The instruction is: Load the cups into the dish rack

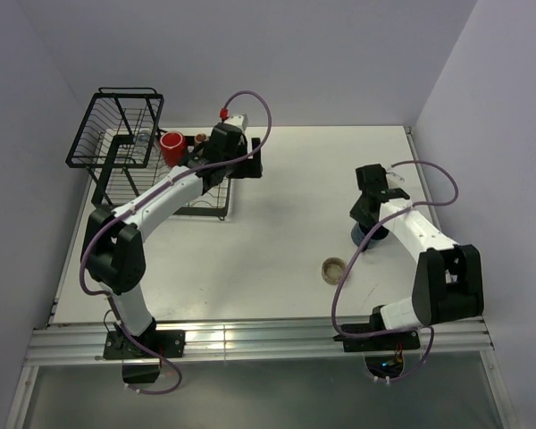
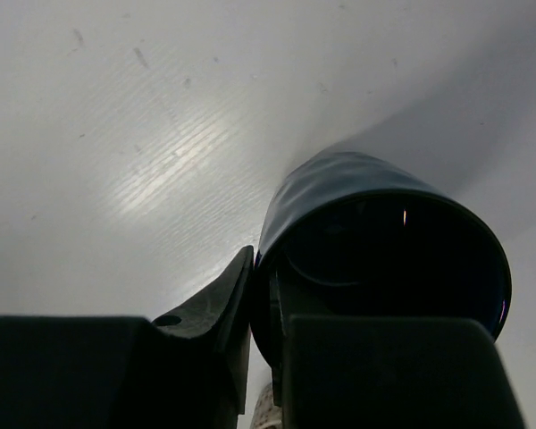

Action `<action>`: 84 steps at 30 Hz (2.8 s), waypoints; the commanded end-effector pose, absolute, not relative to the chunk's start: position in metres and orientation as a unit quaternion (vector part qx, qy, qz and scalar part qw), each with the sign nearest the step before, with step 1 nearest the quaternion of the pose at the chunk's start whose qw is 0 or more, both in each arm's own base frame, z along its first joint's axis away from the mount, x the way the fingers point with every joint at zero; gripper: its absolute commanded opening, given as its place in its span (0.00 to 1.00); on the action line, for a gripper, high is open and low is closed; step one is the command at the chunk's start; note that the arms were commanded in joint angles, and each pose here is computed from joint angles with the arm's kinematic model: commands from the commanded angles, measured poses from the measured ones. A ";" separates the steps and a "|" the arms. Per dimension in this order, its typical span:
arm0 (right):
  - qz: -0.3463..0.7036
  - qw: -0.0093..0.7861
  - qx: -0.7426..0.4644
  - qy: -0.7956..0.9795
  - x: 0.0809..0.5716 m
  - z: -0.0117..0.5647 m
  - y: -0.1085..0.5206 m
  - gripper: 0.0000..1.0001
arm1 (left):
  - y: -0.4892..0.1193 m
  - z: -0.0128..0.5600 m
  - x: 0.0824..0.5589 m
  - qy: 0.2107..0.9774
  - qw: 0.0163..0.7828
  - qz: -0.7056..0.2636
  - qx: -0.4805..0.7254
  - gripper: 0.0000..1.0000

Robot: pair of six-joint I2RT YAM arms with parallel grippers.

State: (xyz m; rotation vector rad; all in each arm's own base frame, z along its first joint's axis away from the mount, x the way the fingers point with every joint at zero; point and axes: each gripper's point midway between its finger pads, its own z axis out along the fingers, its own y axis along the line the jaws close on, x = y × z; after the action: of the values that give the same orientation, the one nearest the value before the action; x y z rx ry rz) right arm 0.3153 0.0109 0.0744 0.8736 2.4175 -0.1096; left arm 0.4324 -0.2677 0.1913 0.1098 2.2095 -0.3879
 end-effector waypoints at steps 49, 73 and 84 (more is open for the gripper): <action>0.669 0.368 -0.002 0.646 0.356 0.399 0.279 0.00 | -0.309 0.307 0.354 0.635 0.297 -0.699 0.141 0.99; 0.721 0.320 -0.026 0.615 0.333 0.386 0.287 0.00 | -0.301 0.324 0.350 0.610 0.315 -0.714 0.135 0.99; 0.734 0.304 -0.024 0.606 0.328 0.383 0.287 0.00 | -0.299 0.324 0.354 0.612 0.325 -0.709 0.130 0.99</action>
State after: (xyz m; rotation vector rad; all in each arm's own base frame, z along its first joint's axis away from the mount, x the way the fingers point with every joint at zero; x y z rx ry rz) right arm 0.3532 0.2834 0.3517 0.0929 1.7159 1.8639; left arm 0.3533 -0.3061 0.3024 0.3291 1.6896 -1.9141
